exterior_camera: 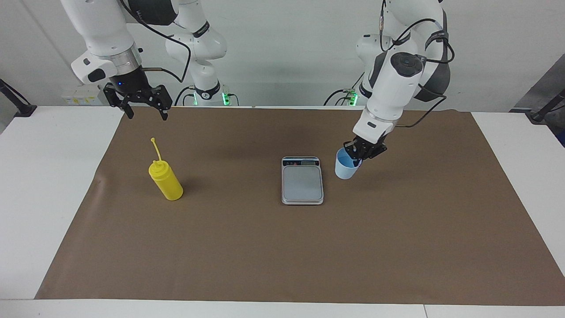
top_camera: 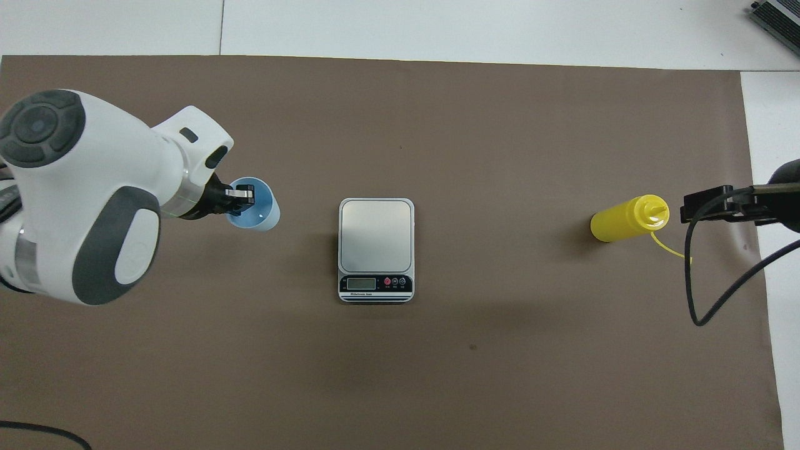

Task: Pour seasoning into cup on scale with both arms
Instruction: 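Lift the blue cup with the left gripper and lower it onto the scale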

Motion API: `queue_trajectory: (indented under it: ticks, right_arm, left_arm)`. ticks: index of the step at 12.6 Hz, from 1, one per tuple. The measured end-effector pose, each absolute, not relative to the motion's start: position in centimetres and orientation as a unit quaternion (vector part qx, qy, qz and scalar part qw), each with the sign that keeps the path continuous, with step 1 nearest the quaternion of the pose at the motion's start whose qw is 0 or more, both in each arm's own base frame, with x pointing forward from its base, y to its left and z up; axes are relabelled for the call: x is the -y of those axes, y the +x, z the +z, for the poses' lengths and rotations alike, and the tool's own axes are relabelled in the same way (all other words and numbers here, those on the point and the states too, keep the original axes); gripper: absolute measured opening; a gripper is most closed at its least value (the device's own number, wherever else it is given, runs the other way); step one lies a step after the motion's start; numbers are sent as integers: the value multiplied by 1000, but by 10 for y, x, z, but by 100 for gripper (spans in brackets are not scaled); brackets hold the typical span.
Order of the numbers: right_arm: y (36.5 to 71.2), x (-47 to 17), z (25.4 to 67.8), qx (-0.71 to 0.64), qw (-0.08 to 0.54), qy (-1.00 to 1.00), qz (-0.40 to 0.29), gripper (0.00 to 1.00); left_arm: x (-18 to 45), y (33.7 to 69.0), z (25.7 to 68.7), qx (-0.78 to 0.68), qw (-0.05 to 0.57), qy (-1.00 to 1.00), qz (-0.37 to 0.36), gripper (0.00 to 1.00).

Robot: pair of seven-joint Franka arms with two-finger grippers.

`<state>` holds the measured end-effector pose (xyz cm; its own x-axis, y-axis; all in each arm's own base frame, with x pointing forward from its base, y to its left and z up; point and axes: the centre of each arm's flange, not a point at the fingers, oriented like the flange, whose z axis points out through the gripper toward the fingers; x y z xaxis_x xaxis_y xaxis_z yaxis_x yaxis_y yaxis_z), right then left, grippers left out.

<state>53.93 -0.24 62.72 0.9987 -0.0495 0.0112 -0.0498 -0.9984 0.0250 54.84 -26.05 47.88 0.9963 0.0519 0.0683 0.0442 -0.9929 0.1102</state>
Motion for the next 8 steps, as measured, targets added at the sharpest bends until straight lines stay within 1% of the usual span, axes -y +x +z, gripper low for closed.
queue_trajectory:
  ticks: [3,6,8]
  right_arm:
    - [539,2,627,25,13,1000,5,100]
    - [539,2,627,25,13,1000,5,100]
    - [539,2,627,25,13,1000,5,100]
  left_arm:
    - [298,544,451,-40,56,997,34,3]
    - [347,544,425,-55,35,997,42,3]
    - [354,546,417,-57,33,997,40,3]
